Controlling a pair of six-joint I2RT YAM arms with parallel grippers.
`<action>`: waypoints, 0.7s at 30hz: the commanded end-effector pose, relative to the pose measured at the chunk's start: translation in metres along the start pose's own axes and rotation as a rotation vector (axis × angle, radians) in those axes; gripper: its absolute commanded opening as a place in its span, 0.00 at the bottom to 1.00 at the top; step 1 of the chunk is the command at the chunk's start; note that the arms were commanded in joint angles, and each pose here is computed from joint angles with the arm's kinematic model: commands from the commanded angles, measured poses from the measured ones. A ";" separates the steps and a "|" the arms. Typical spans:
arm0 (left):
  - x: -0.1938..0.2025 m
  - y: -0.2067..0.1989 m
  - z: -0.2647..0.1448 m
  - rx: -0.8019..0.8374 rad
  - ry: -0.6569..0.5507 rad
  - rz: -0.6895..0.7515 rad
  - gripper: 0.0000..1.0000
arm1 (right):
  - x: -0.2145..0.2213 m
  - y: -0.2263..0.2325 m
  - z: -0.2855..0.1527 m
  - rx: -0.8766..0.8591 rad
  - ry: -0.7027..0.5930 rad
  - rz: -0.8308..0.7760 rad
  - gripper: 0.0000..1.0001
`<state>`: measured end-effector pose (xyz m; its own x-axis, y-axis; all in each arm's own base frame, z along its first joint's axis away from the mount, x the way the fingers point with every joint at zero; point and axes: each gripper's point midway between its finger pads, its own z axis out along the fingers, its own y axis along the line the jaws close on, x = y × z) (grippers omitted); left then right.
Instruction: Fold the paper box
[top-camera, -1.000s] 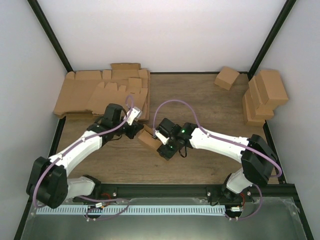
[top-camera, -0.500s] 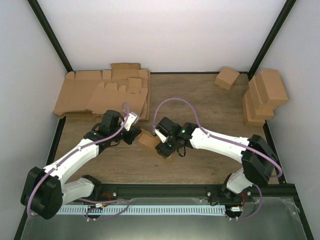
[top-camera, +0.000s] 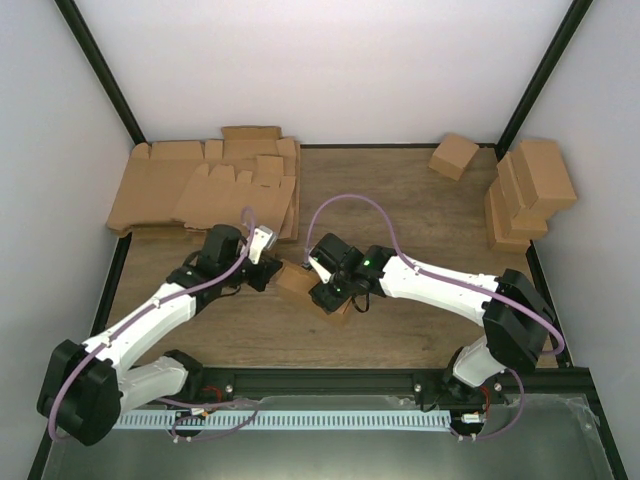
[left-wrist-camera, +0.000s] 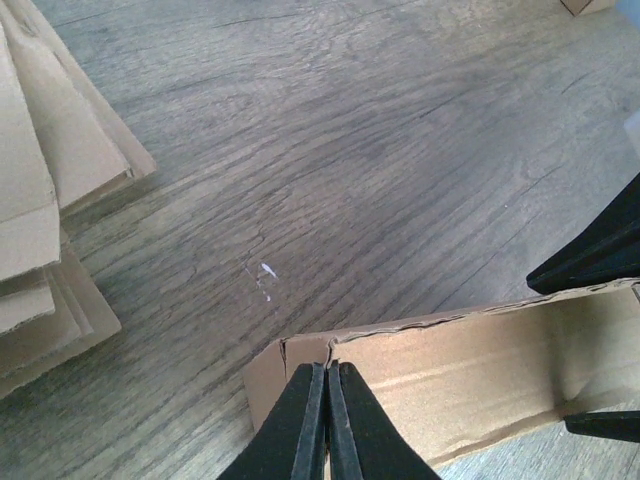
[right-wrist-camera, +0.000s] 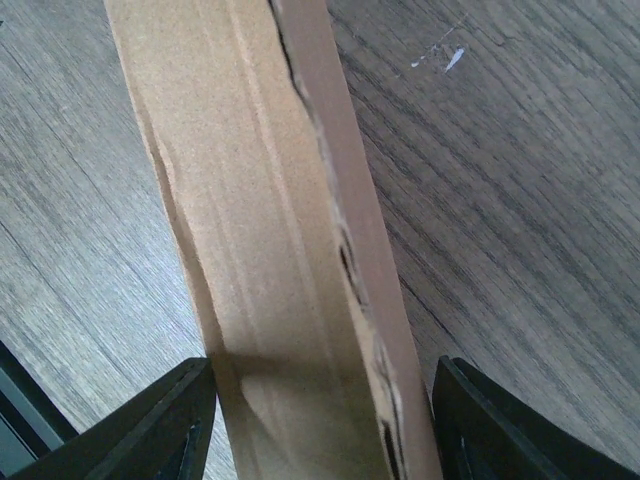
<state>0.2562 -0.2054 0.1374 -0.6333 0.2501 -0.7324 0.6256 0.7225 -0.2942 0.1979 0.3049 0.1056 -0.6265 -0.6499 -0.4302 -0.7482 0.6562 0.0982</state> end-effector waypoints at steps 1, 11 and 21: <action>0.010 0.003 -0.001 -0.022 0.000 -0.076 0.04 | -0.006 -0.002 0.002 0.025 -0.022 0.013 0.62; 0.015 -0.005 -0.002 0.033 -0.042 -0.214 0.05 | -0.005 -0.005 0.004 0.039 -0.030 0.029 0.72; 0.010 -0.005 -0.006 0.019 -0.049 -0.243 0.05 | -0.021 -0.008 -0.006 0.048 -0.145 0.170 0.78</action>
<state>0.2490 -0.2025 0.1369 -0.7241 0.0463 -0.6881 0.4832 0.7461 -0.4582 0.2094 0.3061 0.1066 -0.6754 -0.5626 -0.4767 -0.6789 0.7269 0.1040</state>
